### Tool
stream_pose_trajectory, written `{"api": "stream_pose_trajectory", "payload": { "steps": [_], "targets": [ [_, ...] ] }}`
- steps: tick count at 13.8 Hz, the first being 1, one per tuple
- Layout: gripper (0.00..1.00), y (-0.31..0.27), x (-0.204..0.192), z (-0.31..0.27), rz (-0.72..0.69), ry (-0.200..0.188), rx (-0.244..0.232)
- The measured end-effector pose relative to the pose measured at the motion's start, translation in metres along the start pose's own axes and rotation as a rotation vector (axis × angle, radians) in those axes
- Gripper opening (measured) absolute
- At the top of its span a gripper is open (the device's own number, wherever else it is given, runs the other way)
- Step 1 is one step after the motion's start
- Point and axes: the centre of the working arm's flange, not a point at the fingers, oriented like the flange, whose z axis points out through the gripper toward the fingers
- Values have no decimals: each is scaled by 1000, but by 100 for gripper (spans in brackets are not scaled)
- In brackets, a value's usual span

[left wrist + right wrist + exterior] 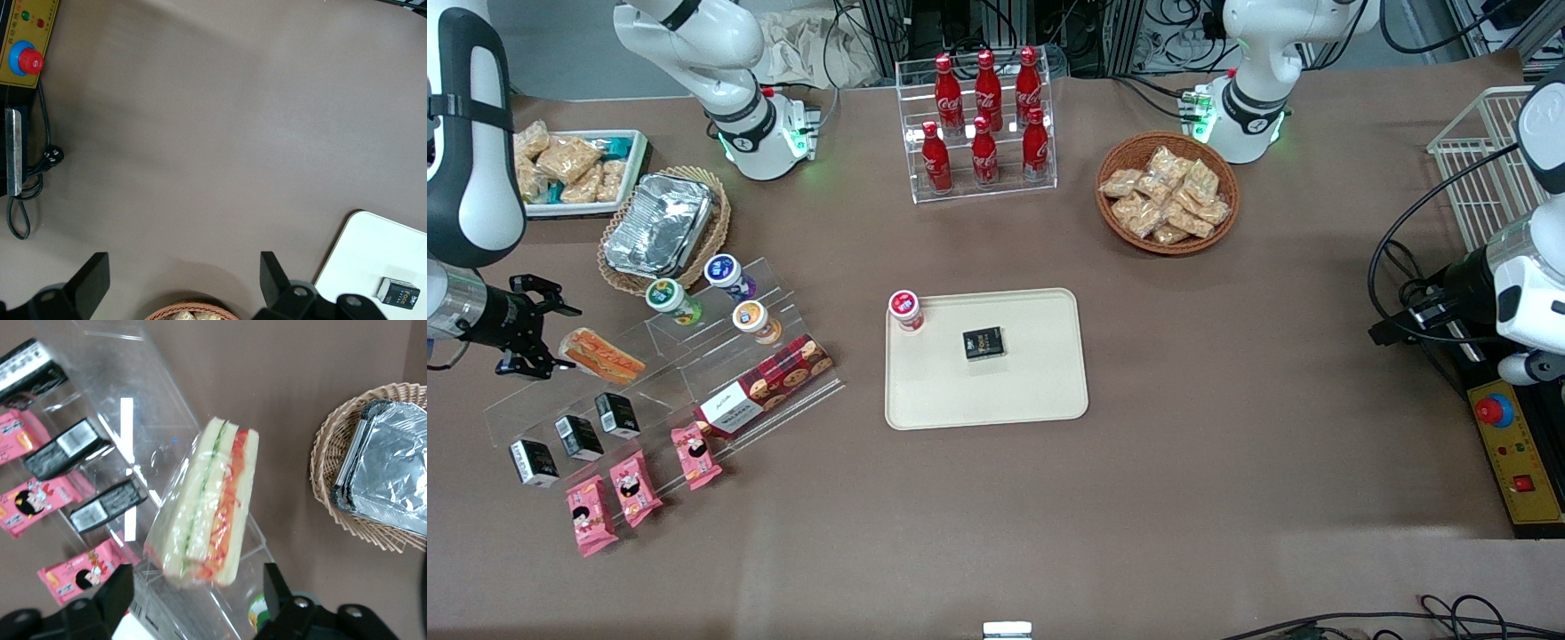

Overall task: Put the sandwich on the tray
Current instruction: 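Close the right gripper on the sandwich and lift it off the stand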

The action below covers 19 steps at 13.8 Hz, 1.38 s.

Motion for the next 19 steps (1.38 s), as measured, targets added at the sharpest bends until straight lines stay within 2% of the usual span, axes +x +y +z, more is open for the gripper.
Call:
{"api": "stream_pose_trajectory", "payload": {
  "steps": [4,5,6,7,9,12,13,15,19],
  "targets": [
    [78,-1,7,14,27,-7,-23],
    [68,-2,7,16,30,-8,-27],
    [68,-2,7,18,30,-9,-30],
    [61,-3,8,19,31,-10,-32],
    [59,-3,8,20,33,-11,-34],
    [32,-4,7,20,44,-27,-22],
    [32,-5,7,19,46,-29,-15],
    [24,-7,7,17,45,-26,3],
    [24,-16,3,-5,5,-11,52]
  ]
}}
